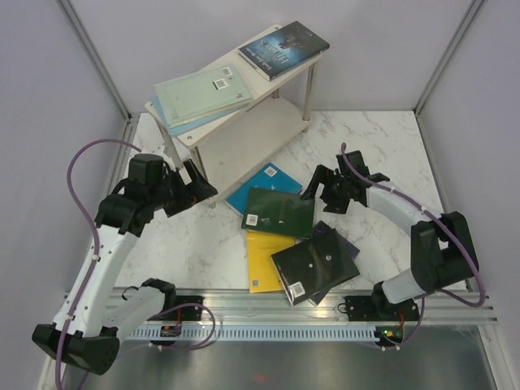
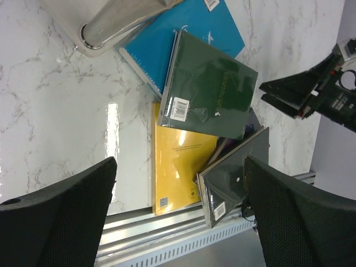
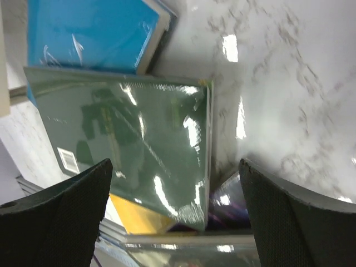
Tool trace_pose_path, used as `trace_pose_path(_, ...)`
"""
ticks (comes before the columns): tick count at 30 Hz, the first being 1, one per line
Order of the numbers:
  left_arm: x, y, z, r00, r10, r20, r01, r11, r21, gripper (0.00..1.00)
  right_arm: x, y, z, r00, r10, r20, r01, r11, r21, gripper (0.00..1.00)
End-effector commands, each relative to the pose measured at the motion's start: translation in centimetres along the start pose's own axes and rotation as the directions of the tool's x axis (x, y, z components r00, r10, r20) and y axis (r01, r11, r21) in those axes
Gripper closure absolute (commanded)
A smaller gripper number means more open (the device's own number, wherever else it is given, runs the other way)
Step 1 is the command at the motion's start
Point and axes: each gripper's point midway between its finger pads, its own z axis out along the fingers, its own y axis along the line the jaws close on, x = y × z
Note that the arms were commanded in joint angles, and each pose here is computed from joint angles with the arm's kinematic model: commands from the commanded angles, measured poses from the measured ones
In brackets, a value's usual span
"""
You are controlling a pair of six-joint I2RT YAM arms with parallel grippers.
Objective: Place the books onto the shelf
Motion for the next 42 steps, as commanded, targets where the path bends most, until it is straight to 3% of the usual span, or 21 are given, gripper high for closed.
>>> trace_pose_path(1,0.3,0.0,-0.8,0.999,-0.028,0.036,0.027,0.999,0.018,0.03,-1.2,1.2,2.5,1.0,0.005,0.019,-0.003,0.994,-0.112,0.02)
trace_pose_path(14,2.2,0.9,-1.4,1.0,-0.002,-0.006,0.002,1.0,0.012,0.04,0.7,0.2,6.9,0.982,0.19,-0.024,-0.188,0.934,-0.302,0.03)
trace_pose_path(17,2.4,0.9,-1.4,1.0,-0.001,-0.019,0.001,1.0,0.014,0.03,1.4,0.6,7.2,0.971,0.232,-0.054,-0.235,0.897,-0.373,0.14)
trace_pose_path(18,2.4,0.9,-1.5,1.0,0.0,-0.017,0.001,1.0,0.015,0.03,1.9,0.7,7.2,0.972,0.228,-0.064,-0.234,0.886,-0.4,0.25)
trace_pose_path(20,2.5,1.0,-1.5,1.0,-0.001,-0.02,0.001,1.0,0.013,0.03,2.2,0.6,7.2,0.969,0.235,-0.071,-0.244,0.881,-0.405,0.38)
trace_pose_path(21,2.5,1.0,-1.5,1.0,-0.001,-0.02,0.001,1.0,0.013,0.03,2.4,0.4,7.1,0.971,0.23,-0.072,-0.239,0.884,-0.401,0.52)
trace_pose_path(23,2.7,1.2,-1.4,1.0,-0.004,-0.027,0.004,1.0,0.009,0.03,2.4,0.4,6.5,0.977,0.206,-0.052,-0.209,0.892,-0.4,0.66)
trace_pose_path(30,3.4,1.3,-1.1,0.999,-0.016,-0.046,0.017,1.0,0.021,0.03,0.9,2.4,2.9,0.993,0.116,0.004,-0.105,0.911,-0.398,1.0)
trace_pose_path(37,3.6,-1.1,-1.3,0.999,0.01,-0.047,-0.002,0.986,0.17,0.02,0.2,5.5,-2.0,0.995,0.099,0.005,-0.086,0.889,-0.45,1.0)
trace_pose_path(42,4.3,-3.0,-0.9,0.998,-0.001,-0.064,0.021,0.95,0.31,0.02,0.4,9.1,-7.1,0.993,0.116,-0.015,-0.103,0.81,-0.577,1.0)
